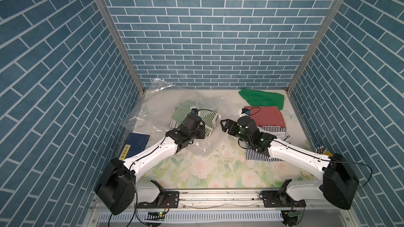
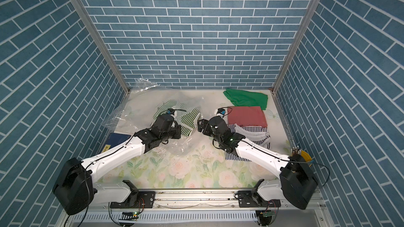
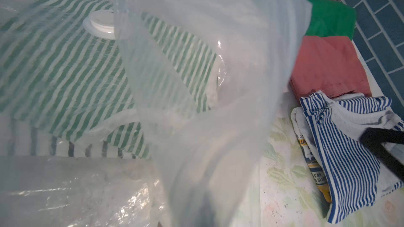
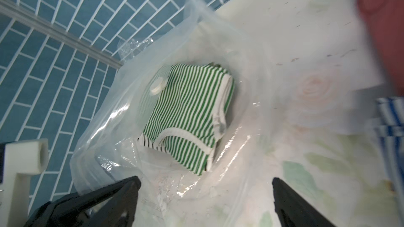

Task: Take the tank top out of the vacuum bag
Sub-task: Take out the tank top from the vacuum bag.

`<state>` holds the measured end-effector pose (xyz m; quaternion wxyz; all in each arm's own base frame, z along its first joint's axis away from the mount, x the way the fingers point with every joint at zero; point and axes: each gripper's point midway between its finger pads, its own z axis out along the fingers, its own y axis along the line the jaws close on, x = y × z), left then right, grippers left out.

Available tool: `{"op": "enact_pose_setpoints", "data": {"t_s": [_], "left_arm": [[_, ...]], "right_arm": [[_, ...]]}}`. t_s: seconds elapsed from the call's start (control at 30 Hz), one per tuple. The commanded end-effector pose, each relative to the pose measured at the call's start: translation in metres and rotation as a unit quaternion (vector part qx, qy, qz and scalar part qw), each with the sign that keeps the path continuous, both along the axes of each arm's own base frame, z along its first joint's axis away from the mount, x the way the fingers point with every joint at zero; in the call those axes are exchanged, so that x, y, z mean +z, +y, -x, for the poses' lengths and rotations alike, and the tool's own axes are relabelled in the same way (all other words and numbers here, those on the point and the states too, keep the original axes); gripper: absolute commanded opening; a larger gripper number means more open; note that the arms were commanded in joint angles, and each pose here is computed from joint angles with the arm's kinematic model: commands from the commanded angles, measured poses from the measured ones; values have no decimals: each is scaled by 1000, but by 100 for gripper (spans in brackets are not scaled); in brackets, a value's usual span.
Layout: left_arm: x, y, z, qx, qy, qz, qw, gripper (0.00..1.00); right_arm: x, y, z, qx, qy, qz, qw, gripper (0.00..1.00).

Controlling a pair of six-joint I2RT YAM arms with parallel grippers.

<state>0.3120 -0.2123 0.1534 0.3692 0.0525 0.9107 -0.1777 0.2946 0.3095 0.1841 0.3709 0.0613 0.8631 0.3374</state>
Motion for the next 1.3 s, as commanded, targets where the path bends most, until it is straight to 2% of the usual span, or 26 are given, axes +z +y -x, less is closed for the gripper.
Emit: {"op": "enact_pose_setpoints", "data": {"t_s": [0.0,0.13,0.27,0.33,0.43,0.77,1.1,1.27], "left_arm": [[1,-3,10,-33,-2,8,999,0],[-1,-1,14,-44,0,-3,999,0],[6,3,10,-40,-17,0,999,0],[10,5,6,-37,-26,-5,999,0],[13,5,-1,-36,-28,-7,999,0],[7,9,-8,-36,-22,-11,999,0],[1,18,-9,-28,-18,-15,999,0],[-1,21,-8,-22,-16,-15,1000,0]], "right_arm": [[17,45,-4,0,-18,-48,999,92],[-1,71,-4,-7,6,-69,998,84],[-34,62,-7,-45,50,-128,989,63],[-49,51,-11,-67,66,-141,986,58],[-64,45,-19,-77,78,-136,985,58],[-86,57,-54,-42,104,-161,981,61],[-117,72,-50,-4,133,-149,980,62],[-116,79,-51,15,122,-176,977,61]]}}
